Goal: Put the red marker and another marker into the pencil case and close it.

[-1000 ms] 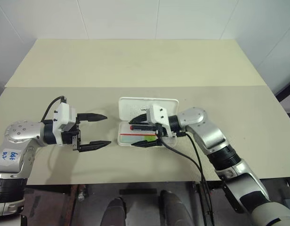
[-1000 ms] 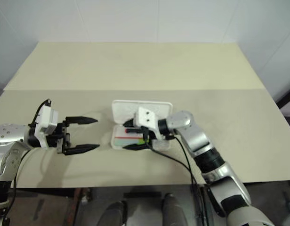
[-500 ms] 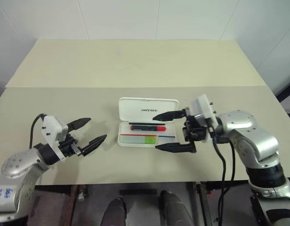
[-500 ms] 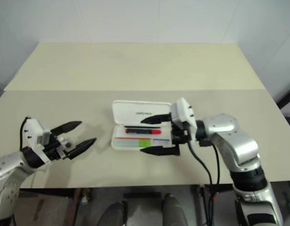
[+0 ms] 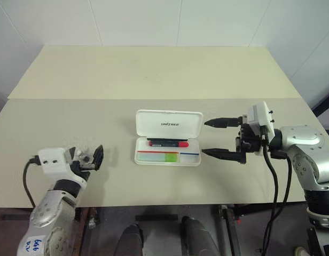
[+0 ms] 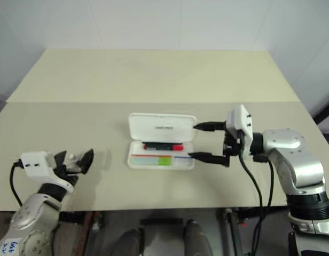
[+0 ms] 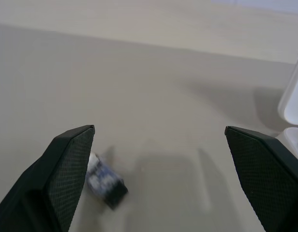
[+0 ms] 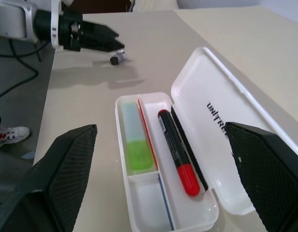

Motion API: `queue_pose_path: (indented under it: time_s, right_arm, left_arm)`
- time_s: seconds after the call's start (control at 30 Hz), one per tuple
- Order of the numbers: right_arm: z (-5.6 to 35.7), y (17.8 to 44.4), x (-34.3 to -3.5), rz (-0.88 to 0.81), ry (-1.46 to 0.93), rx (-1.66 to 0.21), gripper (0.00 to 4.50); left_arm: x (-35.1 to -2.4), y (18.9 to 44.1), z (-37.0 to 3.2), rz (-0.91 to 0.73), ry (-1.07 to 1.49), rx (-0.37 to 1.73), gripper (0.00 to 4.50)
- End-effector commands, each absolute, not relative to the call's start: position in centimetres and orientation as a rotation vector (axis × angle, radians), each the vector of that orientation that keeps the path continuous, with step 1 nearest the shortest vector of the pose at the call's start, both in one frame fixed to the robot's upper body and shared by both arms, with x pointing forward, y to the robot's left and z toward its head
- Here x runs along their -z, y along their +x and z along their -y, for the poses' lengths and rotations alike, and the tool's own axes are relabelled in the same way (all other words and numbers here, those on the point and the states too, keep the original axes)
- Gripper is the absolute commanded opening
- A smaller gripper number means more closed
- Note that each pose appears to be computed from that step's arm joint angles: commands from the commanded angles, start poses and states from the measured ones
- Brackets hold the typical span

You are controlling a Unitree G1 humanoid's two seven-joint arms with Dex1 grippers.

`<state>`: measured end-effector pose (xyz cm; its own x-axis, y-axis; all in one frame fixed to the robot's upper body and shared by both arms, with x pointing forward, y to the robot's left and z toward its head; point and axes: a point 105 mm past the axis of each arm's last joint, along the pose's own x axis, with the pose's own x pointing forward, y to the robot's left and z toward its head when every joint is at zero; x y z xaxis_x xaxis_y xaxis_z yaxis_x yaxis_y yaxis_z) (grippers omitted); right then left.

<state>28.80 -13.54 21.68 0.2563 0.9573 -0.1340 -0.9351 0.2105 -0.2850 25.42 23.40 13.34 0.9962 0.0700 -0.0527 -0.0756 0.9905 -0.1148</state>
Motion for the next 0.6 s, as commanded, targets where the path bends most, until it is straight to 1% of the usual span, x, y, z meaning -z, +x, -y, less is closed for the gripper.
queue_pose_path:
  time_s: [0.03,0.23,0.4,0.6]
  right_arm:
    - [14.5,28.9,-22.7,0.101,-0.399,-1.310,4.45]
    - [15.4,29.2,-23.2,0.093,-0.429,-1.295,4.45]
    - [15.1,28.9,-23.4,0.110,-0.428,-1.292,4.45]
    - [14.8,28.6,-23.8,0.140,-0.437,-1.278,4.45]
  left_arm:
    - [-13.7,25.1,-23.4,-0.053,-0.114,-0.148,4.50]
    - [-12.4,25.1,-24.7,-0.121,-0.134,-0.288,4.50]
    - [-11.5,25.8,-25.2,-0.162,-0.128,-0.300,4.50]
    - [-11.1,26.9,-25.6,-0.182,-0.112,-0.274,4.50]
